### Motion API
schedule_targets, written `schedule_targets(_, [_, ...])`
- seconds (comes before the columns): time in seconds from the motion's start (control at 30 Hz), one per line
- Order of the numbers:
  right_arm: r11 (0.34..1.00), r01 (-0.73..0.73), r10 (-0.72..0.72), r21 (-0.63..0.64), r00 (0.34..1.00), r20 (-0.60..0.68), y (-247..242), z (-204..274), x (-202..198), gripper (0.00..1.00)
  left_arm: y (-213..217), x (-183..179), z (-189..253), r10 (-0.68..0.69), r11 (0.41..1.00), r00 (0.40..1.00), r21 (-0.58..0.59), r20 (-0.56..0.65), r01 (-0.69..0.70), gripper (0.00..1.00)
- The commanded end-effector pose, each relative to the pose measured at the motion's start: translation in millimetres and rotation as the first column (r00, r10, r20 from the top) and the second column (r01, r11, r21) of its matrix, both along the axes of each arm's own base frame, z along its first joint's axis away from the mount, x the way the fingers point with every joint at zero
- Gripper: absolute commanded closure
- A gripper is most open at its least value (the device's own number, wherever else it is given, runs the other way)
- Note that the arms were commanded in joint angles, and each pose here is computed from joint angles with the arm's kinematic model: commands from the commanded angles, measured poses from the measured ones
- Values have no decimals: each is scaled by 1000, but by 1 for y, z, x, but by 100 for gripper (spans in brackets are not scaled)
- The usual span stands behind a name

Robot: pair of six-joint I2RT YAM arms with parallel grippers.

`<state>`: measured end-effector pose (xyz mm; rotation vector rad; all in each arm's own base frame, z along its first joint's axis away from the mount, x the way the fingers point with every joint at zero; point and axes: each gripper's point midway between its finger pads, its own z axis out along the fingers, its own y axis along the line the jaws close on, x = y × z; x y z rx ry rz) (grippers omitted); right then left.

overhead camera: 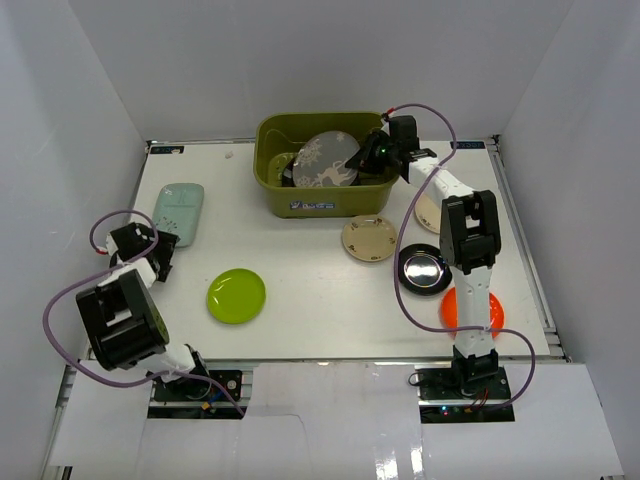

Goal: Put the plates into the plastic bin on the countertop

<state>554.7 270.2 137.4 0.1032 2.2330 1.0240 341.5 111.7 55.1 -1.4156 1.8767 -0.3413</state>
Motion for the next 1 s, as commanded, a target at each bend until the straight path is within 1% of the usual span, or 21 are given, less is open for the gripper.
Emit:
schedule_targets(0.0, [993,-52,29,102,976,214,14,85,12,89,21,24,10,8,998,998,63,56,-11,13])
schedule_targets(0.03, [994,-49,28,100,978,206,13,81,11,86,22,27,8,3,998,998,61,55,-7,13])
schedule_targets(0.07, [994,-47,28,96,980,198,13,78,10,79,22,29,-2,2,999,999,47,34,-3,14])
schedule_targets(0.13, [996,-44,30,78,985,172,12,66,7,71,24,37,-9,-3,1000,1000,31,26,2,17])
schedule_targets(0.17, [997,-41,29,68,985,168,11,62,6,63,22,40,-10,-16,1000,999,18,32,16,19])
schedule_targets(0.23, [998,-36,29,45,987,161,9,56,3,52,25,48,-9,-16,1000,999,17,35,15,22])
schedule_targets(0.27, [1000,-21,18,24,991,131,5,48,1,40,27,49,-14,-11,1000,1000,14,22,10,22])
schedule_targets(0.33, [1000,-9,10,-9,990,139,1,48,0,28,31,52,-16,-12,1000,1000,25,6,11,24])
schedule_targets(0.37, [999,11,-7,-32,991,135,-3,46,0,16,33,52,-18,-8,1000,1000,28,-3,8,25])
schedule_targets(0.43, [997,20,-7,-78,986,167,-5,54,-3,8,34,51,-25,-3,999,1000,33,-23,4,26])
schedule_targets(0.47, [993,42,-23,-110,985,169,-10,53,-3,0,35,50,-27,0,999,1000,33,-28,1,28])
schedule_targets(0.53, [984,55,-20,-168,979,204,-14,61,-6,9,35,50,-29,2,1000,1000,30,-31,-1,31])
schedule_targets(0.63, [950,127,-55,-284,967,249,-28,68,-9,10,36,47,-36,13,1000,999,28,-47,-12,41])
schedule_targets(0.67, [941,137,-56,-310,965,256,-30,70,-11,10,35,46,-37,15,999,999,29,-52,-13,48])
schedule_targets(0.7, [932,133,-48,-336,967,249,-29,67,-17,10,37,45,-38,18,999,998,34,-54,-16,52])
schedule_targets(0.77, [926,134,-29,-353,958,287,-30,82,-27,10,37,45,-40,9,999,998,45,-58,-6,65])
schedule_targets(0.8, [925,119,-17,-361,962,273,-29,75,-34,10,37,44,-41,4,999,998,45,-59,-2,76])
schedule_targets(0.87, [943,84,13,-321,957,289,-23,92,-48,10,34,45,-40,-6,999,999,39,-49,8,86])
schedule_targets(0.9, [949,67,25,-309,958,286,-20,94,-53,10,32,44,-40,-12,999,999,38,-42,13,95])
schedule_targets(0.93, [956,37,50,-291,958,284,-18,99,-64,10,31,43,-39,-15,999,999,37,-34,16,100])
schedule_targets(0.97, [959,25,59,-281,957,286,-16,103,-69,10,29,43,-35,-21,999,1000,34,-21,22,100])
